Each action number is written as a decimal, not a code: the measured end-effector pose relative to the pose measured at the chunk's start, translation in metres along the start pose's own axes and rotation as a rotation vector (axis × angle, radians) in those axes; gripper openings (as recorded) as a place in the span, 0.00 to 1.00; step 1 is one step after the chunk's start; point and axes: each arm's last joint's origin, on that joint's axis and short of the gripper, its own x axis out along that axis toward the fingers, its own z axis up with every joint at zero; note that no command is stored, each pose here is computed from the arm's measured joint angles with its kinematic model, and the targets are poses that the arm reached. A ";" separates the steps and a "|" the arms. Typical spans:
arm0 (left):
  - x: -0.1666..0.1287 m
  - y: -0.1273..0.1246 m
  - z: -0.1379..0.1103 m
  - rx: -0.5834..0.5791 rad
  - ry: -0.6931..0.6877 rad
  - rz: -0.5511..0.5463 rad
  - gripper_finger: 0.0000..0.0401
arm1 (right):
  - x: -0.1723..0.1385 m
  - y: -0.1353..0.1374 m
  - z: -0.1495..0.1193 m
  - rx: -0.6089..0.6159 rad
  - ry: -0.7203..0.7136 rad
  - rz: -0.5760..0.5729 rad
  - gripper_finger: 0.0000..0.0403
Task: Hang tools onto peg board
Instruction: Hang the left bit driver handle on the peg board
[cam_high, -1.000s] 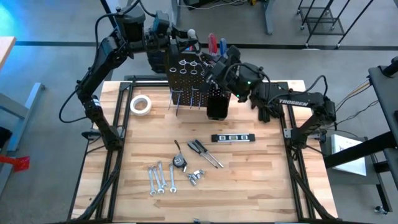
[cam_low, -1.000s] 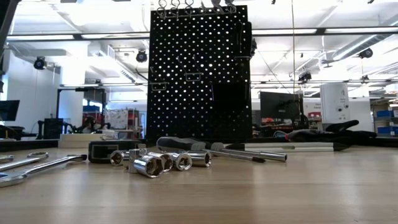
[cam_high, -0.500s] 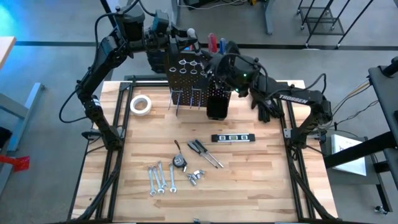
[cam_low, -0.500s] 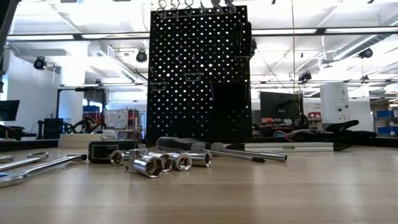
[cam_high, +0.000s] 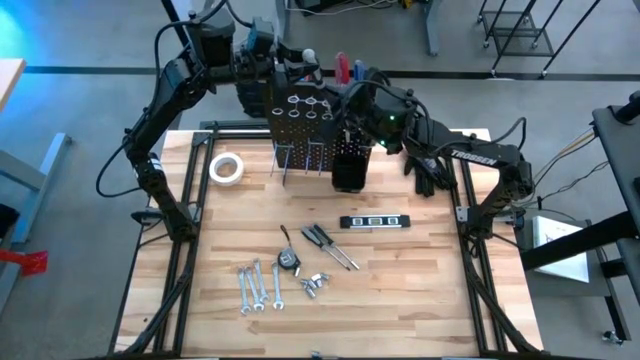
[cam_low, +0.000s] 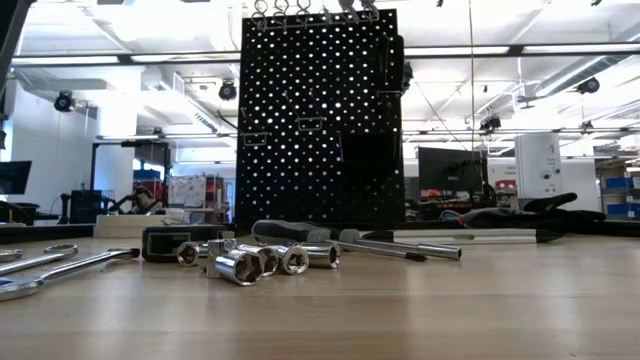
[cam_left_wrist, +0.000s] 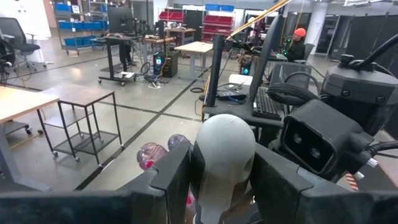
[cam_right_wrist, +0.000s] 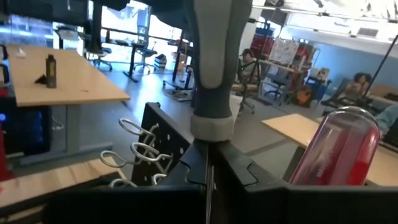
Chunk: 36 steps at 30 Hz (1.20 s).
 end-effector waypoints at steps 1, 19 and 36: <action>0.000 0.000 0.000 0.004 -0.001 0.000 0.35 | 0.000 0.000 0.000 0.004 -0.003 -0.001 0.00; -0.032 -0.010 0.002 0.132 0.084 0.001 0.36 | 0.000 0.000 0.005 0.080 -0.045 -0.008 0.00; -0.046 -0.015 0.000 0.108 0.149 0.000 0.36 | -0.001 -0.001 0.003 0.223 -0.019 -0.014 0.00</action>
